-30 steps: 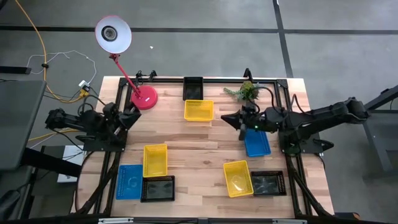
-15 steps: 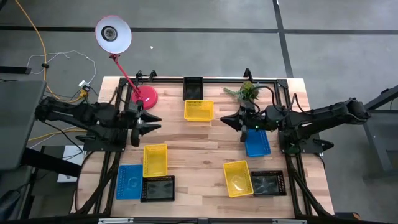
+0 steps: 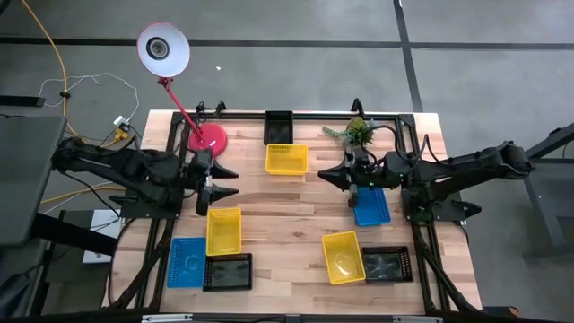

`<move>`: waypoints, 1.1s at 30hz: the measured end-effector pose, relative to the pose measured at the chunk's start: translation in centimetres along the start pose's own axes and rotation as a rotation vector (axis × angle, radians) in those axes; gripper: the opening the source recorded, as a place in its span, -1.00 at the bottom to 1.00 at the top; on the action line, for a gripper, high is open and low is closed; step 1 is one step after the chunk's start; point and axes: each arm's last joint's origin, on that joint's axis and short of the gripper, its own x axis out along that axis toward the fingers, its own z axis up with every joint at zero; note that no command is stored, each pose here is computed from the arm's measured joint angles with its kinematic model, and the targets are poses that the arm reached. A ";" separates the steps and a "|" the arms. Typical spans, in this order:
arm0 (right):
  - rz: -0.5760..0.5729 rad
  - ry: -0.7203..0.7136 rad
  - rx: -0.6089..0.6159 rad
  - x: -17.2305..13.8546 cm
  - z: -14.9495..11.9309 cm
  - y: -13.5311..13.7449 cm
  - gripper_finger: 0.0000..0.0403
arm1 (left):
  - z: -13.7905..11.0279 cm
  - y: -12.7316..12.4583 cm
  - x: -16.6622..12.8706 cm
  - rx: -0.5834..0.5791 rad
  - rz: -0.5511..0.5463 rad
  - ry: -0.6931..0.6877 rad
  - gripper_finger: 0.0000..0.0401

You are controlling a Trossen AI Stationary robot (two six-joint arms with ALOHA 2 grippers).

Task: Stack baskets by color
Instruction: Stack the left blue bin on the right stacked blue bin

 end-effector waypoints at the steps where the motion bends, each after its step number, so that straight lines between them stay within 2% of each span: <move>1: 0.000 0.000 0.000 0.0 0.0 0.0 -1.00 | -0.4 0.0 0.0 -0.016 -0.008 0.047 0.18; 7: -0.001 0.001 0.000 0.0 0.0 0.0 -1.00 | -4.6 -0.6 -0.7 -0.073 -0.020 0.490 0.17; 10: -0.001 0.003 0.001 0.0 0.0 0.0 -1.00 | -6.8 -1.2 -1.4 -0.042 0.007 0.710 0.17; 13: -0.005 0.010 -0.001 0.0 -0.1 0.0 -1.00 | -8.2 -2.1 -2.1 0.020 0.000 0.826 0.17; 19: -0.017 0.037 -0.001 0.0 -0.3 -0.2 -1.00 | -11.5 -3.5 -3.0 0.117 0.003 0.913 0.17; 27: -0.060 0.033 -0.007 0.0 -0.4 -0.3 -1.00 | -17.8 -1.7 -2.3 0.081 0.155 1.015 0.17; 33: -0.062 0.035 -0.007 0.0 -0.4 -0.3 -1.00 | -19.7 -0.9 -1.7 0.074 0.227 1.051 0.16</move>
